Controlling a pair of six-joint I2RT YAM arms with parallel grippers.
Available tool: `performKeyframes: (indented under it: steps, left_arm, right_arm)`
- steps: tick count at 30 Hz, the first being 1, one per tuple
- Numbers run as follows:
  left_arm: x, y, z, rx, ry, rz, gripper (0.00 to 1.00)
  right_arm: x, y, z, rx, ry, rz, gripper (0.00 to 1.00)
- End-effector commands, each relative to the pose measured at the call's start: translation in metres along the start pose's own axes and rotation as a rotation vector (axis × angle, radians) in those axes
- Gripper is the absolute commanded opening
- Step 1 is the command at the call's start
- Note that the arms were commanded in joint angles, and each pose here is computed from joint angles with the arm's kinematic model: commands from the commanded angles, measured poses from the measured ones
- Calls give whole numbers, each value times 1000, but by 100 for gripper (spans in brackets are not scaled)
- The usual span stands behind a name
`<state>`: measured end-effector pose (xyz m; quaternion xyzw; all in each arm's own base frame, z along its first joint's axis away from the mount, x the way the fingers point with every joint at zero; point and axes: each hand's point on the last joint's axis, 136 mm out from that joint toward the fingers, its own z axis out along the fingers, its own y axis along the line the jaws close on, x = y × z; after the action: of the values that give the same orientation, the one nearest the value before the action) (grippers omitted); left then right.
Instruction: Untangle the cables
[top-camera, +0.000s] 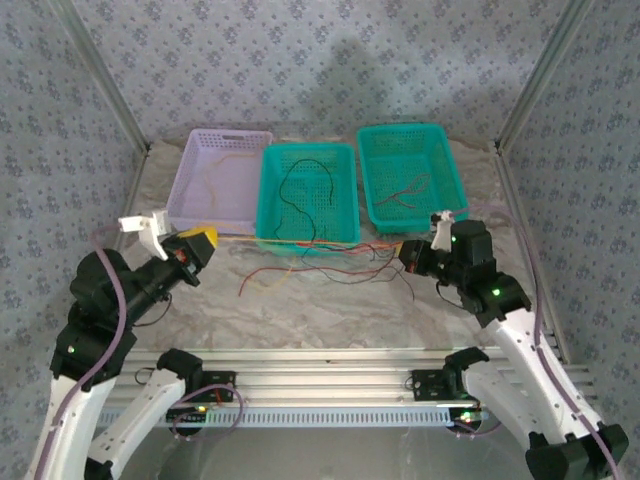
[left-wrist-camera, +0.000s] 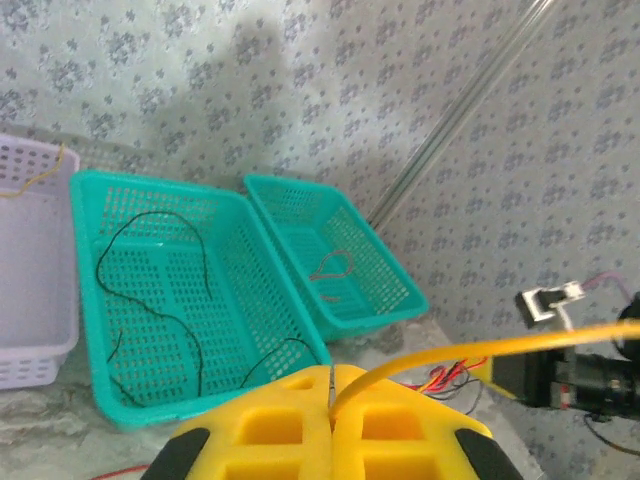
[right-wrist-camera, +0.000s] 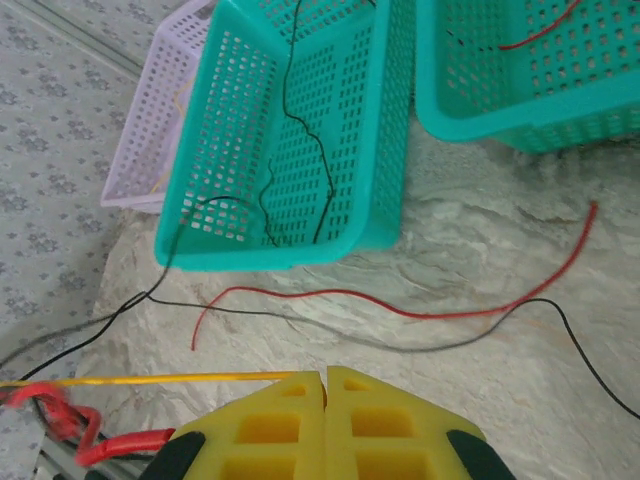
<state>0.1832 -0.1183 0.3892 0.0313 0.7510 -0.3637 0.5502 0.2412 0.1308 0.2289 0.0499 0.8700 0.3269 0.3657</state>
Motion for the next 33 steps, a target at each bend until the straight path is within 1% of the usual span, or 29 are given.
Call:
performKeyframes:
  steps: [1, 4, 6, 9, 10, 11, 14, 16, 17, 19, 20, 21, 22, 23, 24, 27, 28, 31, 33]
  left_arm:
    - [-29, 0, -14, -62, -94, 72, 0]
    - [-36, 1, -14, -87, -107, 92, 0]
    - [-43, 7, -16, -138, -114, 125, 0]
    - [-57, 13, -19, -213, -131, 170, 0]
    - [-62, 13, -20, -225, -140, 183, 0]
    - [-66, 14, -20, -237, -147, 190, 0]
    - [-72, 12, -14, -240, -145, 193, 0]
    - [-74, 8, -9, -211, -149, 182, 0]
    - [-75, 6, -7, -198, -152, 173, 0]
    - [-76, 2, -2, -178, -148, 165, 0]
    - [-77, 0, 0, -166, -147, 162, 0]
    - [-77, -1, 2, -158, -146, 159, 0]
    - [-77, -2, 5, -148, -141, 155, 0]
    - [-76, -4, 7, -135, -137, 151, 0]
    - [-76, -5, 10, -126, -130, 143, 0]
    - [-69, -9, 21, -85, -95, 122, 0]
    - [-68, -9, 24, -78, -92, 113, 0]
    - [-71, -6, 28, -94, -97, 123, 0]
    - [-76, 5, 35, -154, -104, 173, 0]
  right_arm:
    - [13, -72, -15, 331, -25, 81, 0]
    - [16, -92, -23, 411, -41, 105, 0]
    - [19, -113, -33, 503, -52, 157, 0]
    - [21, -129, -39, 538, -75, 229, 0]
    - [21, -132, -38, 530, -74, 249, 7]
    - [23, -134, -36, 519, -69, 276, 19]
    - [24, -136, -30, 472, -68, 315, 32]
    - [23, -131, -25, 417, -75, 336, 40]
    - [20, -125, -23, 379, -82, 335, 40]
    - [17, -121, -26, 361, -102, 318, 43]
    - [14, -117, -27, 339, -117, 309, 48]
    - [6, -114, -29, 326, -160, 289, 54]
    - [6, -111, -28, 306, -165, 279, 59]
    - [-1, -100, -24, 243, -182, 255, 64]
    - [-1, -90, -19, 178, -174, 235, 66]
    - [2, -57, -2, 19, -145, 146, 71]
    - [5, -47, 3, -13, -129, 112, 72]
    - [19, -31, 16, 3, -65, -31, 73]
    - [25, -24, 21, 24, -31, -99, 73]
